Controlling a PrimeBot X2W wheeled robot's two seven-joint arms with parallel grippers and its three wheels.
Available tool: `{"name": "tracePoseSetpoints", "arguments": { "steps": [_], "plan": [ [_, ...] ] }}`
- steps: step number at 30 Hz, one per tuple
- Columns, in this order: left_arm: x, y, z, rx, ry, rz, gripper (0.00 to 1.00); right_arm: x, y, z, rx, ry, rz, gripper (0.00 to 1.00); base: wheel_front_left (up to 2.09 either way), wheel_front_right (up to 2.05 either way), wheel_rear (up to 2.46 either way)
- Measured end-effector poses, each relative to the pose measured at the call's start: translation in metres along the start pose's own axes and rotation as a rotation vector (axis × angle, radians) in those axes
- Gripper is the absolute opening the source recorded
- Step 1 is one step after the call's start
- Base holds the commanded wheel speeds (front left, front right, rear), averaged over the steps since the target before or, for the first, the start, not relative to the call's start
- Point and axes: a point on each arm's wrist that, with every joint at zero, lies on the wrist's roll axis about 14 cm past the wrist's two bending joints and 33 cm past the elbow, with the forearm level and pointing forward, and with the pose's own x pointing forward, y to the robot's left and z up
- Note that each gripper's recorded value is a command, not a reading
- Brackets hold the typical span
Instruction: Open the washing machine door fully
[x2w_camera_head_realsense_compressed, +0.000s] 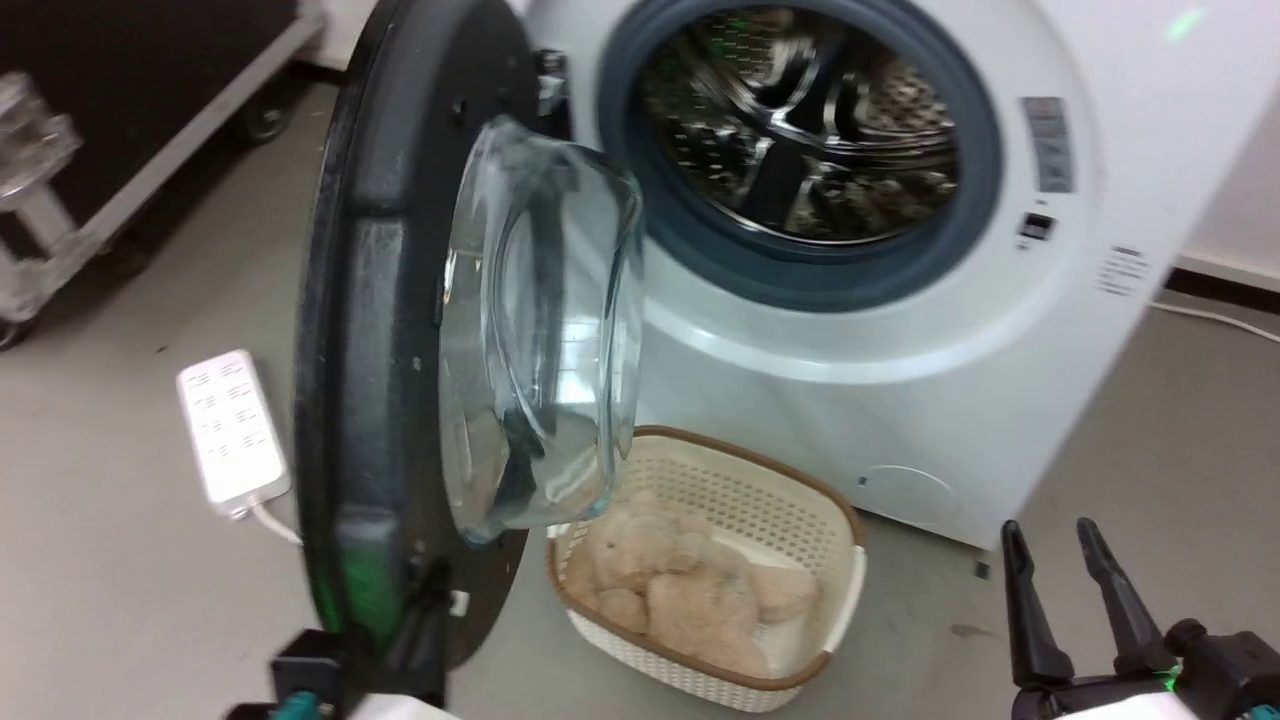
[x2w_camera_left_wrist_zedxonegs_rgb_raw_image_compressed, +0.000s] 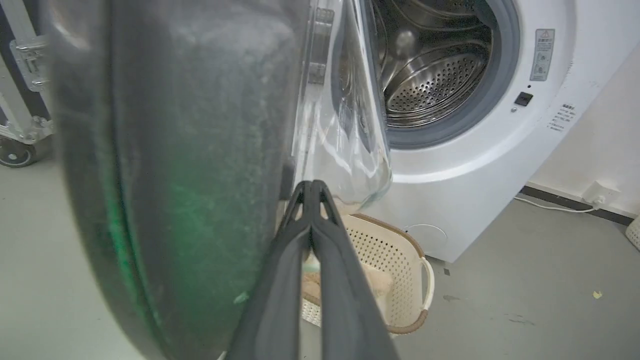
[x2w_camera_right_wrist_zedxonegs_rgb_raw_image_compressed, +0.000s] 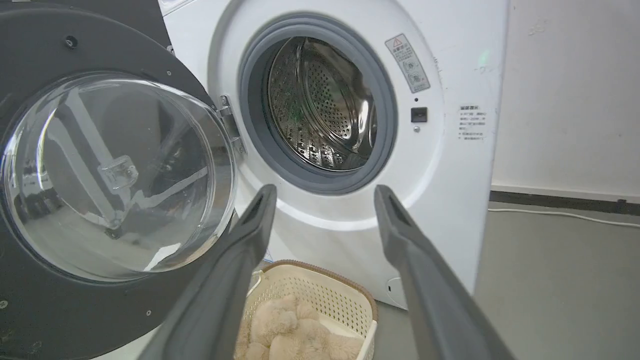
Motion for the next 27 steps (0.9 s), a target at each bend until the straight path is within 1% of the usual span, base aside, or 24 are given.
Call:
{"name": "tracePoseSetpoints", "arguments": {
  "steps": [4, 11, 16, 22, 27],
  "plan": [
    [-0.005, 0.041, 0.007, 0.038, 0.003, 0.101, 0.0, 0.009, 0.015, -0.009, 0.013, 0.022, 0.048, 1.0, 0.0, 0.0, 0.0],
    [0.006, 0.102, 0.019, 0.113, 0.042, 0.223, 0.0, 0.021, 0.02, -0.032, 0.015, 0.075, 0.076, 1.0, 0.0, 0.0, 0.0],
    [0.022, 0.138, 0.024, 0.152, 0.089, 0.283, 0.0, 0.033, 0.016, -0.046, 0.016, 0.098, 0.077, 1.0, 0.0, 0.0, 0.0],
    [0.041, 0.192, 0.036, 0.213, 0.125, 0.391, 0.0, 0.043, 0.008, -0.064, 0.012, 0.128, 0.067, 1.0, 0.0, 0.0, 0.0],
    [0.055, 0.223, 0.041, 0.217, 0.142, 0.449, 0.0, 0.045, 0.0, -0.073, 0.012, 0.145, 0.049, 1.0, 0.0, 0.0, 0.0]
  ]
}}
